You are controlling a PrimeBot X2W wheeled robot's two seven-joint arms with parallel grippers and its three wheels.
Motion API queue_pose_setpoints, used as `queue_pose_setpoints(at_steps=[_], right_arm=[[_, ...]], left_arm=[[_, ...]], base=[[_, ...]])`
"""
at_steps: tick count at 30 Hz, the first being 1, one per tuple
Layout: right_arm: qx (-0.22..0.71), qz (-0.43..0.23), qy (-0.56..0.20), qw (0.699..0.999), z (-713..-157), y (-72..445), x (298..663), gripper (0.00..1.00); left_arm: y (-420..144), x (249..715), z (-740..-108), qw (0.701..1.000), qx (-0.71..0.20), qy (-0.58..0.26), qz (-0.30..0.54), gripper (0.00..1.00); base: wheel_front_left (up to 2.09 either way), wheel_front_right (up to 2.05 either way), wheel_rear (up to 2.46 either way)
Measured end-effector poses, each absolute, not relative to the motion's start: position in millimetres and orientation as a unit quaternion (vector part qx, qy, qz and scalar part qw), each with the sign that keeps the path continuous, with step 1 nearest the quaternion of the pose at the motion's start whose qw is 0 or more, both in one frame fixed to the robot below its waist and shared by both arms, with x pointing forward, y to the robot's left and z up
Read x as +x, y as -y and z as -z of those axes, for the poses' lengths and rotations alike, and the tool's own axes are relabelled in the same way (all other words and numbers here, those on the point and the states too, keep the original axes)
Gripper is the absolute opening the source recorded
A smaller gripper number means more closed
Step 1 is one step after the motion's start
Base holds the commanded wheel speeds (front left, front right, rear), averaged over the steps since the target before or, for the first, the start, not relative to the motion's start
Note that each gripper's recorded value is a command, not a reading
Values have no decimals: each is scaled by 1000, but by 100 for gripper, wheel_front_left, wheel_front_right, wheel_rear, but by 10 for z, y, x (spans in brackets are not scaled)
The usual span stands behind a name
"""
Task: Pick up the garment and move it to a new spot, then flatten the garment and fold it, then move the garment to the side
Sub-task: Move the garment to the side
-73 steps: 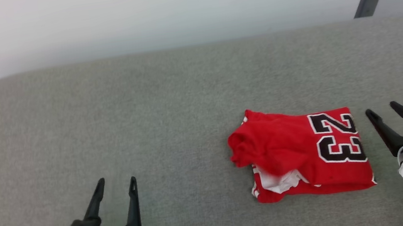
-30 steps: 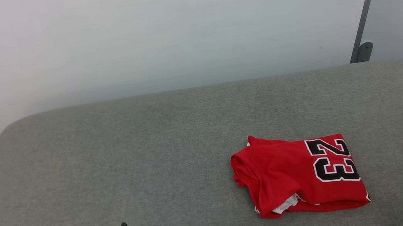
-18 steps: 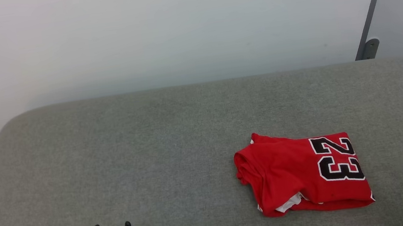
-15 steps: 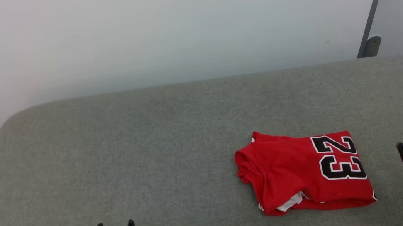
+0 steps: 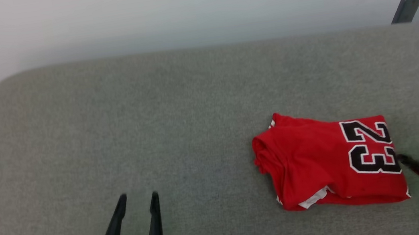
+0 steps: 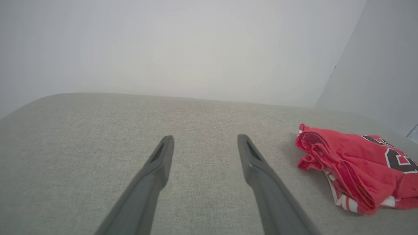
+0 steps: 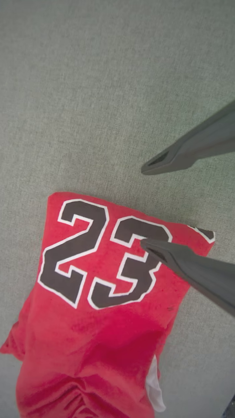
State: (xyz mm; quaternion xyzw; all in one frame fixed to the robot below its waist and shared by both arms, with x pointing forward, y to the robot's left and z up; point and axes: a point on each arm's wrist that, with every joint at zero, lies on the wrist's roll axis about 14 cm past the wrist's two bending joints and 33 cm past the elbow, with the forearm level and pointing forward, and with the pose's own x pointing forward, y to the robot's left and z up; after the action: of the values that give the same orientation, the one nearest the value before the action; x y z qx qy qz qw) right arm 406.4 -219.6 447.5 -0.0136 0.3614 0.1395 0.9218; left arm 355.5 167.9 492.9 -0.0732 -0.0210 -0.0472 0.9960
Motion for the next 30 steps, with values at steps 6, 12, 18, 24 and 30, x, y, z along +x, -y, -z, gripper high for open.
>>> queue_pose_setpoints(at_steps=[6,12,18,24,30], right_arm=[[2,-143,-433,890,-4273,2155,4303,100],[4,-164,-511,844,-3886,1993,4274,100],[21,-170,-485,857,-3848,1910,4451,0],[63,-147,-438,884,-3960,2029,4524,0],[83,-51,-378,921,-4205,2789,4546,0]], left_arm=[[-1632,3793,-4908,996,-76,20,52,100],[-1570,3970,-4812,995,-76,9,61,100],[-1548,4077,-4709,995,-69,-4,67,100],[-1431,4191,-4699,994,-63,-4,93,100],[-1104,4437,-4848,987,-54,25,152,100]], base=[[0,0,0],[0,0,0],[0,0,0],[0,0,0],[0,0,0]])
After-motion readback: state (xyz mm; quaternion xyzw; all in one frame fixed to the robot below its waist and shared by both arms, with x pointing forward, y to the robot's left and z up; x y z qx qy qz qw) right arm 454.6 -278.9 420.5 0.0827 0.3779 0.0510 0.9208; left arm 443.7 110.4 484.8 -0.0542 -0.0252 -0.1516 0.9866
